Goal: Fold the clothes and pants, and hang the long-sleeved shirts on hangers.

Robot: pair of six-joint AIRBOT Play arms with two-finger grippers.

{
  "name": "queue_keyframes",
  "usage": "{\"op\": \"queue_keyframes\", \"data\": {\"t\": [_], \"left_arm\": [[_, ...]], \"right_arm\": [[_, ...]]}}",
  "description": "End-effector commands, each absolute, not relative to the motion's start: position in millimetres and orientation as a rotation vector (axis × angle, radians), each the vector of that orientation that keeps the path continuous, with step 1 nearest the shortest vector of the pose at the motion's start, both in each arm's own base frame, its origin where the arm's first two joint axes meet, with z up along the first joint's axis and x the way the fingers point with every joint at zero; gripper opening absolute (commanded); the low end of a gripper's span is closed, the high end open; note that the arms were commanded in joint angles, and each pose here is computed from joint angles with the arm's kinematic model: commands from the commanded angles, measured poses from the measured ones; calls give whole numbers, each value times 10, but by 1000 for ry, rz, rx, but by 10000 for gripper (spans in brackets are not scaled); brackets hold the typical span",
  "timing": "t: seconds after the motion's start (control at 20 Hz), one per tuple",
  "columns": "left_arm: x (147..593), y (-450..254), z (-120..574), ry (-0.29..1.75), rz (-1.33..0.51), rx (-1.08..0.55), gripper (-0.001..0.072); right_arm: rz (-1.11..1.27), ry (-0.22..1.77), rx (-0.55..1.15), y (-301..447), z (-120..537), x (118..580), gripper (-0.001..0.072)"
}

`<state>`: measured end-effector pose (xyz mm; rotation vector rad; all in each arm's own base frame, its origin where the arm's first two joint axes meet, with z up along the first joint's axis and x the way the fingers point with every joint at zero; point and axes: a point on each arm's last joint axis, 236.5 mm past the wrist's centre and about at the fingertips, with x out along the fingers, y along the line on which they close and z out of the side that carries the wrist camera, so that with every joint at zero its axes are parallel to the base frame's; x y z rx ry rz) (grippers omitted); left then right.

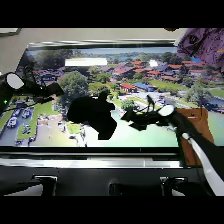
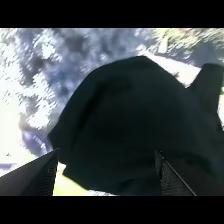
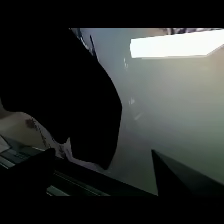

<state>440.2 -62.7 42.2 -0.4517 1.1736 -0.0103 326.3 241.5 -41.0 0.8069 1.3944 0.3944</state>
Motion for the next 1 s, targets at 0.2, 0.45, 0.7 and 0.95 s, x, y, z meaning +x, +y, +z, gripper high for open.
{"op": "queue_keyframes", "data": {"t": [0.2, 0.45, 0.7, 0.95], "left_arm": [[4344, -347, 258, 1234, 67, -508, 698], [4340, -73, 191, 1234, 31, -569, 698], [4283, 124, -96, 1243, -7, -653, 698], [4375, -163, -420, 1285, -162, -698, 698]], "right_arm": [[436, 1479, 880, 3160, -822, 2964, 662], [383, 1416, 874, 3113, -917, 3123, 548], [360, 1454, 870, 3101, -1078, 3077, 540], [380, 1386, 829, 3068, -1030, 3212, 34]]}}
